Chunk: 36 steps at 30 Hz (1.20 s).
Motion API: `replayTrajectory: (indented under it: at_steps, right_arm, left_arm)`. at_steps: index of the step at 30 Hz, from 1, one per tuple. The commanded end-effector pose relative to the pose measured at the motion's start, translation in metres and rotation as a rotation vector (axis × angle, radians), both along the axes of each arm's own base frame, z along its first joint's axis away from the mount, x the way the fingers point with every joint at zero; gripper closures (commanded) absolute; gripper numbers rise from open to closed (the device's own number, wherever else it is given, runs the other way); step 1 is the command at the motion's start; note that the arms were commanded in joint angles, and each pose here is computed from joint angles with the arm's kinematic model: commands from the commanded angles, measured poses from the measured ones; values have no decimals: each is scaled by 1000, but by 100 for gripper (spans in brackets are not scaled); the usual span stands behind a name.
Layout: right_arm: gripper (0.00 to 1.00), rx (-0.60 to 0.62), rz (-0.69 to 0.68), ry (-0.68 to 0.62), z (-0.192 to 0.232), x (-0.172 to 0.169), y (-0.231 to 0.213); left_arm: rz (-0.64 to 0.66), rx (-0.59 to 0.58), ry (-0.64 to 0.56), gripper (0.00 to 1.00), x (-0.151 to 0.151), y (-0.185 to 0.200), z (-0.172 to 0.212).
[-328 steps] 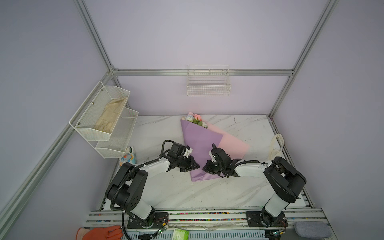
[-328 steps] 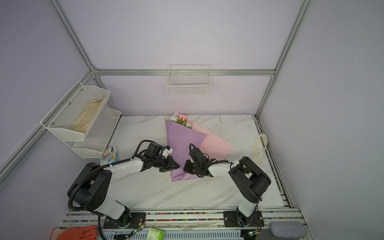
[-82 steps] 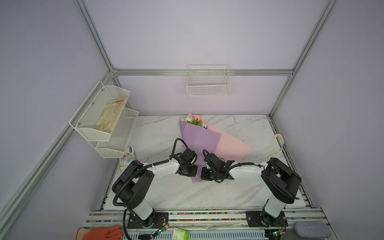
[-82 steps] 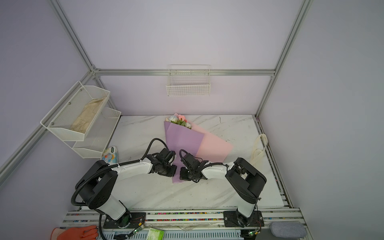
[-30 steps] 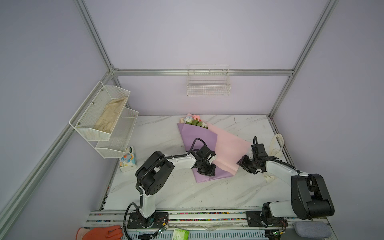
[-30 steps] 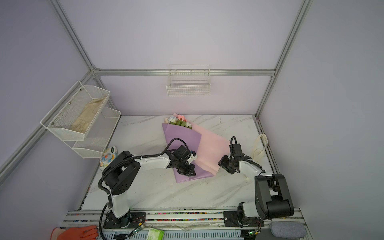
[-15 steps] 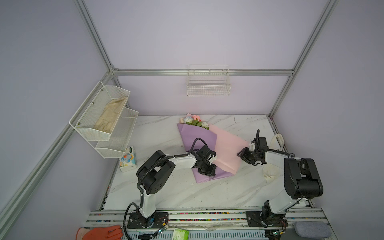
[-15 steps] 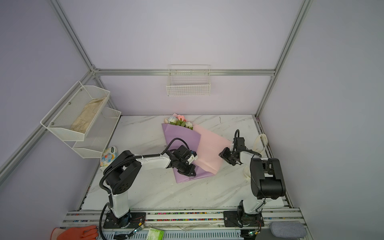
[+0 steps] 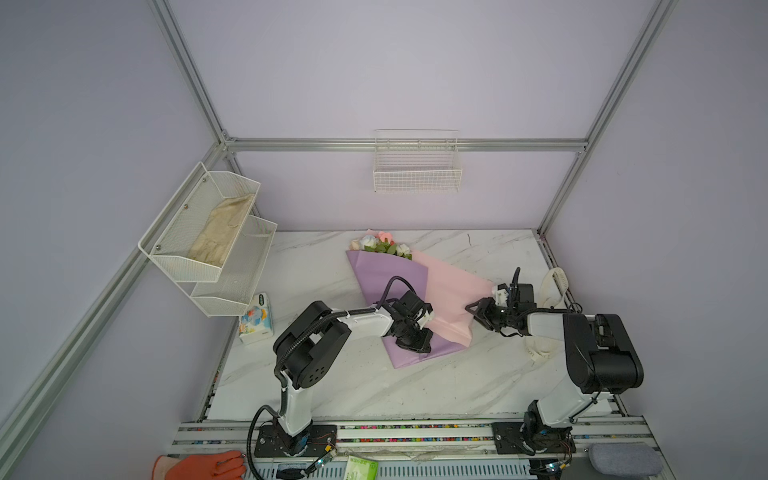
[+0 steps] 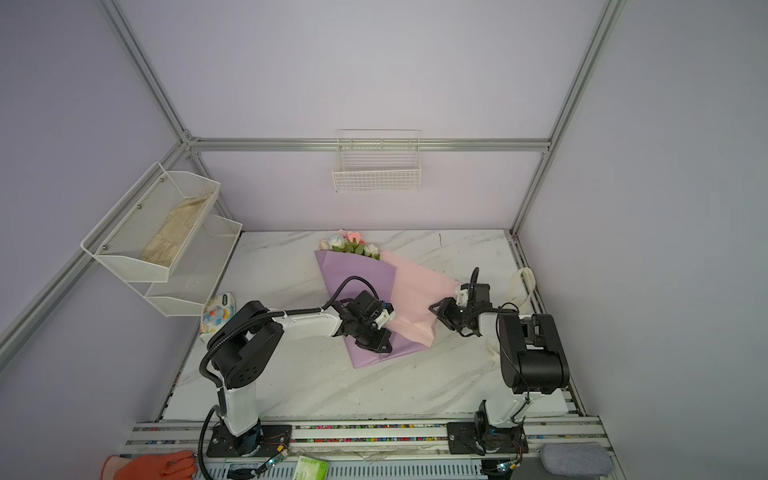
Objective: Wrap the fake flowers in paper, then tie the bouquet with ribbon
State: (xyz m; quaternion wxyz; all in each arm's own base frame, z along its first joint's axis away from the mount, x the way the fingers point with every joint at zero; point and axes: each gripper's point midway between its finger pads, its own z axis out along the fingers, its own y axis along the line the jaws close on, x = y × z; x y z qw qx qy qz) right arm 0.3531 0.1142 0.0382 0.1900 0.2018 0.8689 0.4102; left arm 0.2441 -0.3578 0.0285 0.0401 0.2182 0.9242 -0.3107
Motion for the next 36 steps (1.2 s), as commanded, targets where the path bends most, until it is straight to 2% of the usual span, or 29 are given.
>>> replayTrajectory:
  at_steps: [1, 5, 12, 15, 19, 21, 25, 31, 36]
  right_arm:
    - [53, 83, 67, -18, 2, -13, 17]
    - [50, 42, 97, -85, -1, -3, 15]
    - [47, -20, 76, -168, -2, 37, 8]
    - [47, 2, 90, -187, 2, 47, 10]
    - [54, 78, 144, -214, 16, 38, 21]
    - [56, 80, 140, -200, 13, 28, 21]
    - [67, 88, 163, -170, 9, 13, 23]
    - [73, 58, 155, -178, 11, 15, 20]
    - [83, 57, 160, -180, 11, 16, 20]
  left_arm:
    - [-12, 33, -19, 97, 5, -2, -2]
    - [-11, 31, -21, 97, 6, -3, -1]
    - [-8, 45, -18, 98, 4, 0, -5]
    - [-6, 45, -15, 98, 4, 1, -5]
    - [-7, 38, -17, 97, 5, 0, -2]
    - [-30, 6, -22, 95, 3, -6, 5]
    - [-84, -65, -57, 92, 0, -21, 30]
    - [-69, -99, -104, 89, 3, -25, 56]
    - [-61, -100, -135, 84, 1, -21, 68]
